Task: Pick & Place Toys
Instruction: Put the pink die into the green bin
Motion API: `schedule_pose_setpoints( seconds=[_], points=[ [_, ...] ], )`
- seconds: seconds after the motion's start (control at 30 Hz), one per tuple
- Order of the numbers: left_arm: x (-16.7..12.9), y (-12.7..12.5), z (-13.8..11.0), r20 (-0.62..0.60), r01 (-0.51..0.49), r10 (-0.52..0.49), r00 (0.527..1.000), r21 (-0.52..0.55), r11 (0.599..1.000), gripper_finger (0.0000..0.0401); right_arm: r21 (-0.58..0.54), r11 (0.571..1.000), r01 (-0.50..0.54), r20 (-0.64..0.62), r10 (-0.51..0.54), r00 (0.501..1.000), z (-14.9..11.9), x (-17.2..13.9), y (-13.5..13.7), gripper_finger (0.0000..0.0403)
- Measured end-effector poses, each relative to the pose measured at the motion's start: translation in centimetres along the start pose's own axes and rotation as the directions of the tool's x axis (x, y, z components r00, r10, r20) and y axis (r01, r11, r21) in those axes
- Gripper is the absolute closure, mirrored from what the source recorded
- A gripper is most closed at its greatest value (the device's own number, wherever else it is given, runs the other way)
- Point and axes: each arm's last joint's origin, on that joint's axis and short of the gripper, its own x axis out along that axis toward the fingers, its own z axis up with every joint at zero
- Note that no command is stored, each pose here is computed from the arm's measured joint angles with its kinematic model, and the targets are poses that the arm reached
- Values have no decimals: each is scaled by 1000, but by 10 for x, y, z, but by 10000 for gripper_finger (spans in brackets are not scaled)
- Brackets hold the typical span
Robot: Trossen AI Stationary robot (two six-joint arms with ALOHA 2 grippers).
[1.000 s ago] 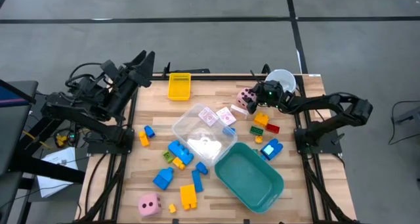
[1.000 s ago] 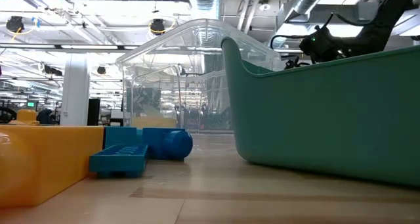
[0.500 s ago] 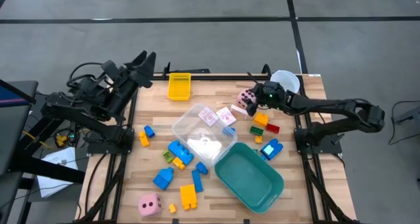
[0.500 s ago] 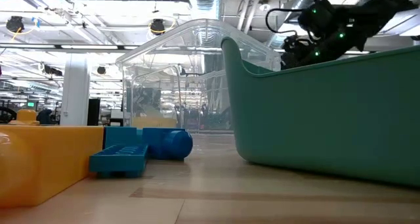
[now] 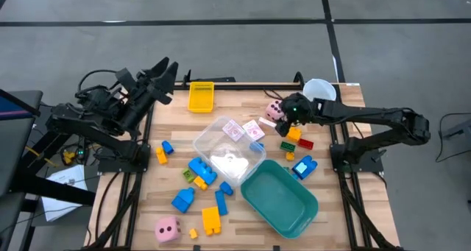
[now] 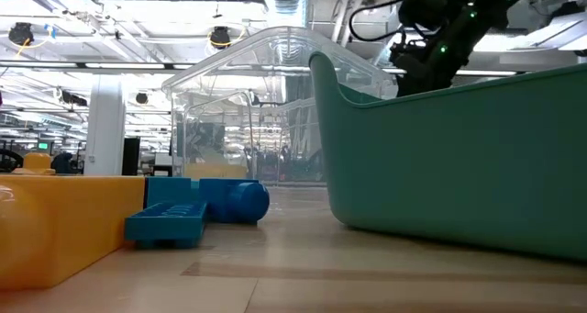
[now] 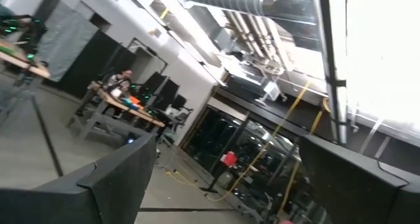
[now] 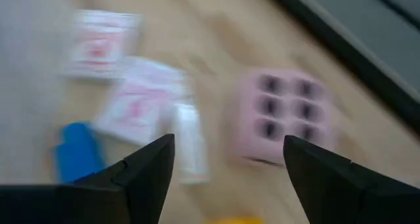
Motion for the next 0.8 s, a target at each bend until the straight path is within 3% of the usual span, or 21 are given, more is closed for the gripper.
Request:
schedule_pose_setpoints(
  seconds=[0.07,0.27,0.33,0.6,0.8],
  points=[
    [-1,-2,-1,-8,31,-31,999,0,1000,27,38,997,68,-6,-68,998,4,-4,-5,126],
    [-4,-5,-1,-21,61,-62,998,-7,998,27,109,992,67,14,-69,998,29,-11,-12,126],
    [-4,-5,-1,-21,61,-62,998,-7,998,27,116,989,89,-42,-85,995,36,-5,-14,126],
    [-4,-5,-1,-21,61,-61,998,-8,998,27,10,986,167,-331,-155,931,62,44,1,126],
    [-4,-5,-1,-22,90,-90,996,-9,996,27,-73,980,187,-408,-200,891,67,69,19,126]
  ],
)
